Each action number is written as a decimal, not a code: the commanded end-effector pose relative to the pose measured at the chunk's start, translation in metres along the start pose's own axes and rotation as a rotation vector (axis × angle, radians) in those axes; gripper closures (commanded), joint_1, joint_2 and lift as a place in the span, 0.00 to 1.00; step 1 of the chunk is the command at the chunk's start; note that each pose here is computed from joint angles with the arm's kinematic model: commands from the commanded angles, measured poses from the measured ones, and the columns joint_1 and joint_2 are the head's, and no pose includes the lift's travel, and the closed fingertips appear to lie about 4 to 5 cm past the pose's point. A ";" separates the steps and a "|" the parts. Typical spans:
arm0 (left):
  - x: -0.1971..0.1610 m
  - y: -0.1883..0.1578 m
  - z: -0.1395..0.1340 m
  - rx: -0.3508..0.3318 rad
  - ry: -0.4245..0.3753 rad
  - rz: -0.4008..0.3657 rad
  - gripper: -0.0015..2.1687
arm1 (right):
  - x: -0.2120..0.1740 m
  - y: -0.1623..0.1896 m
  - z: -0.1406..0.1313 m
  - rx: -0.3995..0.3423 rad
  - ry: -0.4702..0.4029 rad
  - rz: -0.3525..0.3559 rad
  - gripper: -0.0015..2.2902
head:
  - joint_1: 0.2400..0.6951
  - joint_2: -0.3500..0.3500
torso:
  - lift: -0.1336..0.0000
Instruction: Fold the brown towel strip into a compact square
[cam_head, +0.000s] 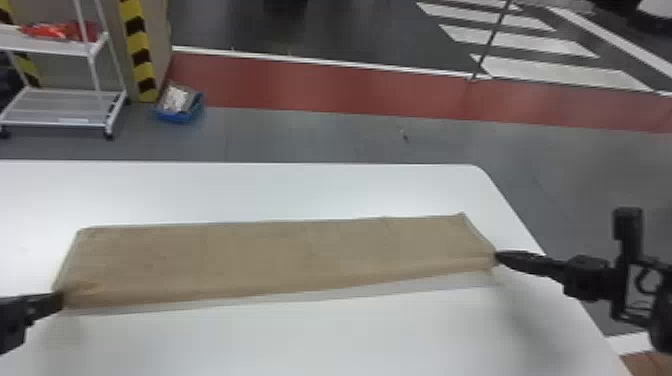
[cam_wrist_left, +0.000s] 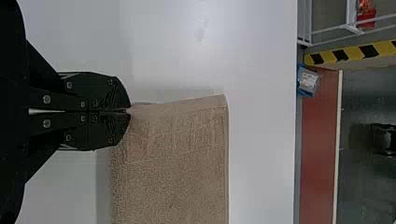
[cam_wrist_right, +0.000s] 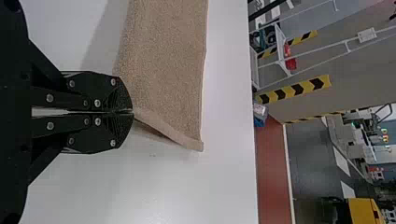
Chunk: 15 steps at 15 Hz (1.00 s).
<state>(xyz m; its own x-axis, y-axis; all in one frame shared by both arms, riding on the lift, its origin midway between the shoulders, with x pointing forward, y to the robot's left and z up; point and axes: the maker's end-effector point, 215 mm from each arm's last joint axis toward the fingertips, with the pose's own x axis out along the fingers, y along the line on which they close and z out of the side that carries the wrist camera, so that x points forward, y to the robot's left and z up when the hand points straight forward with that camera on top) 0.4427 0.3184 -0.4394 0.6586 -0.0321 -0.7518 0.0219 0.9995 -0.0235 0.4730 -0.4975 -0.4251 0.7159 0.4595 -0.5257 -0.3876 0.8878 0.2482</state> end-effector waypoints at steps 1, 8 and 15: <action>-0.007 0.005 -0.005 -0.003 0.006 0.005 0.80 | -0.004 0.002 0.000 0.002 -0.005 0.002 0.48 | 1.00 0.19 | 0.07; -0.009 0.004 -0.008 -0.004 0.007 -0.002 0.80 | -0.018 0.009 -0.019 0.023 -0.010 0.012 0.48 | 1.00 0.19 | 0.07; -0.014 0.000 -0.009 -0.001 -0.010 -0.008 0.01 | -0.027 0.003 -0.015 -0.003 -0.059 -0.018 0.03 | 1.00 0.17 | 0.07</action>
<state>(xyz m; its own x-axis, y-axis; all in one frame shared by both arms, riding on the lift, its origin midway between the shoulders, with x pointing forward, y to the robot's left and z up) 0.4290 0.3183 -0.4361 0.6634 -0.0419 -0.7471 0.0280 0.9991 -0.0311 0.4452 -0.5036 -0.4248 0.7465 0.4519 -0.4884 -0.3799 0.8921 0.2447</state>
